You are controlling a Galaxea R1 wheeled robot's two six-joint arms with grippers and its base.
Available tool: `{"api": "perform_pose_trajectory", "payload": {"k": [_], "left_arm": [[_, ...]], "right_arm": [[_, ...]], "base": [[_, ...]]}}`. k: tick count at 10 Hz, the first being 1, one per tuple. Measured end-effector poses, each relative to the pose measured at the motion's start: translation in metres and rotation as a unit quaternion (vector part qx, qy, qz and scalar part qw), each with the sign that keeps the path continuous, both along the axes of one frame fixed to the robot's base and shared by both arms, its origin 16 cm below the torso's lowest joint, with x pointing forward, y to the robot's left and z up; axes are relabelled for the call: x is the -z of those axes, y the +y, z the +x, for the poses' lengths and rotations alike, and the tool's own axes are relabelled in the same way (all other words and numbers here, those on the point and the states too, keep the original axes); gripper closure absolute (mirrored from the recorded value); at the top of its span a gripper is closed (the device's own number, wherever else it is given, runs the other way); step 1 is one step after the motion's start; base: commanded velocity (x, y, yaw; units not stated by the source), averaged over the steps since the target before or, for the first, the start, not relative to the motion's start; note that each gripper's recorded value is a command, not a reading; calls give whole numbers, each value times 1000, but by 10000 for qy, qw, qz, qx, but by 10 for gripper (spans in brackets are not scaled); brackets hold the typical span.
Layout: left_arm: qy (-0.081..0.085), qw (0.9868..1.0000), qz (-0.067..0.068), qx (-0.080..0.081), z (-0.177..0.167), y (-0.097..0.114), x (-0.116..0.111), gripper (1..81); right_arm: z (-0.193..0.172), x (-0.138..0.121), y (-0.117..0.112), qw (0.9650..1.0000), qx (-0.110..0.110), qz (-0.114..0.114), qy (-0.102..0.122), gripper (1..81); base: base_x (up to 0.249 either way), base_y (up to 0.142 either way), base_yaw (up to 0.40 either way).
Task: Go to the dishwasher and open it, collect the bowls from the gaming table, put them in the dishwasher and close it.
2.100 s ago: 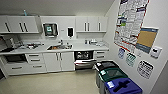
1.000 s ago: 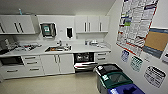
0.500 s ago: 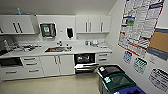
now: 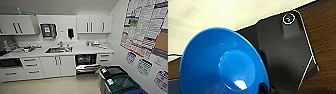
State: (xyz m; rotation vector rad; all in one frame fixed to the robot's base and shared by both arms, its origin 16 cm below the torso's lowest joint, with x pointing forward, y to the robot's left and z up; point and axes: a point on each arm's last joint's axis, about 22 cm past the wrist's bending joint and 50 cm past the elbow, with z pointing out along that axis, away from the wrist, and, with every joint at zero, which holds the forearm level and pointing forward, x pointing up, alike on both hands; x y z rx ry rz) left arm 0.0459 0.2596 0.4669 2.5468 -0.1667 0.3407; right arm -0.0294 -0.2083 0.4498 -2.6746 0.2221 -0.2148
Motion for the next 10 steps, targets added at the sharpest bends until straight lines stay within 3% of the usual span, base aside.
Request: {"api": "perform_pose_trajectory", "payload": {"k": [4,8,10], "left_arm": [[4,10000,2,0,-1,0,0,811],[3,10000,47,0,0,6,0,811],[8,10000,-60,-1,-3,-7,0,811]], "right_arm": [[-3,0,0,10000,1,0,13,811],[-4,0,1,10000,3,0,20,811],[-4,0,-2,10000,-1,-16,17,811]], "base": [[97,73,0],[132,0,0],[136,0,0]]}}
